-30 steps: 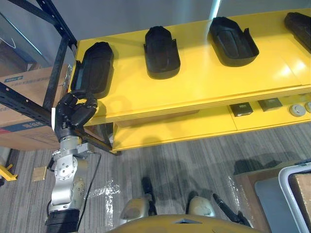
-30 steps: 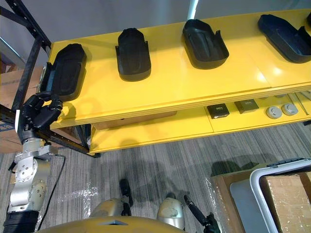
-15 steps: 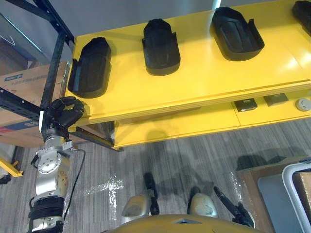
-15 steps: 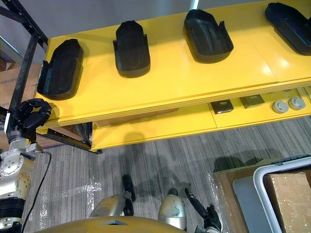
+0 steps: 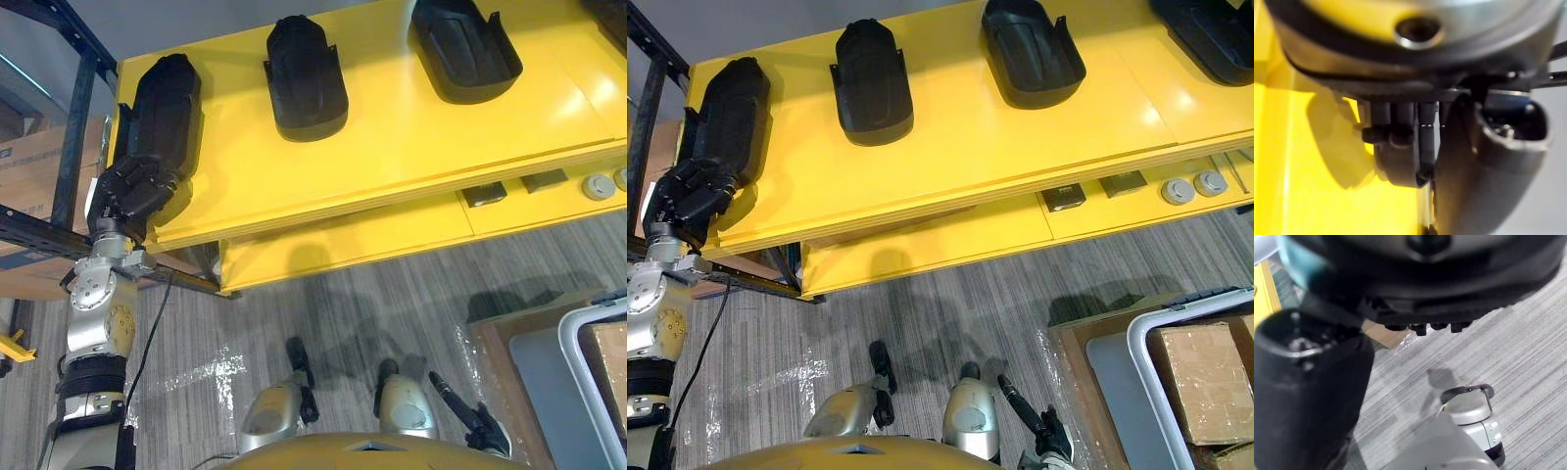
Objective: Walk over and take three plastic housings, then place them on the shelf
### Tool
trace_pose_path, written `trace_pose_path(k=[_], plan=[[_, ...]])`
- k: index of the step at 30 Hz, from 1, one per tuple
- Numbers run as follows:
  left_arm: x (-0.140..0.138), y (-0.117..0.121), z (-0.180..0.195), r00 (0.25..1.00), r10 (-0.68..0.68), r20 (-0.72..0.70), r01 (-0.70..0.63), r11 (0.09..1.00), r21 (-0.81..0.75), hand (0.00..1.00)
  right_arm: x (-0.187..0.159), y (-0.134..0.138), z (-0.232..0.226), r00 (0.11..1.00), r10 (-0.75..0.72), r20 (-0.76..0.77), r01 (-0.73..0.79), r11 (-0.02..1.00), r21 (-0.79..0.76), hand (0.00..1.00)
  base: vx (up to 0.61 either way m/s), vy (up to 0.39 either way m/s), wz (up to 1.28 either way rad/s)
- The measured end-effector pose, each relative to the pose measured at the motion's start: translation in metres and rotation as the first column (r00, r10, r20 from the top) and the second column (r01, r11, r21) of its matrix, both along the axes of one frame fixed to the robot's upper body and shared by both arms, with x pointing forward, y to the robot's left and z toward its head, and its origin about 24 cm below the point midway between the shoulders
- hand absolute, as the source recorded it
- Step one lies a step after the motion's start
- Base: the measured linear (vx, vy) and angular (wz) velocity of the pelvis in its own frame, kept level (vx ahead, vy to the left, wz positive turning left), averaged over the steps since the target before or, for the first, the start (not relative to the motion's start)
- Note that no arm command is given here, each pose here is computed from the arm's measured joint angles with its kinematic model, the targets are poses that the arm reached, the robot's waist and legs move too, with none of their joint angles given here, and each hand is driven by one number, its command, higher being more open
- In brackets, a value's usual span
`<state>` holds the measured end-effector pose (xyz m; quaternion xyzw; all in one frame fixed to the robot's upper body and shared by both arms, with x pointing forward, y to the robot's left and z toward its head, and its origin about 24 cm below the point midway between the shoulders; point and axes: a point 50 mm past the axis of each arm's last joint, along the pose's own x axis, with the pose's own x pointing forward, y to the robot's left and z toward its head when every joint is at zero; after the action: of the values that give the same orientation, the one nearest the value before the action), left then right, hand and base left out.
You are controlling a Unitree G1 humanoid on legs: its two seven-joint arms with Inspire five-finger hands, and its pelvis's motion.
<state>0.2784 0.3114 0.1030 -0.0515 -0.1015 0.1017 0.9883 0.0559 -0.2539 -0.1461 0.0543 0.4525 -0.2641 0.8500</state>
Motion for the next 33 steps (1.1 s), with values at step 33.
trace_pose_path(k=[33], plan=[[0.025, -0.008, 0.015, 0.999, 0.021, 0.037, -0.018, 0.998, -0.062, 0.00, 0.003, -0.003, 0.000, 1.000, -0.028, 0.010, 0.027, 1.000, 0.003, 1.00, 0.00, 0.000, -0.01]])
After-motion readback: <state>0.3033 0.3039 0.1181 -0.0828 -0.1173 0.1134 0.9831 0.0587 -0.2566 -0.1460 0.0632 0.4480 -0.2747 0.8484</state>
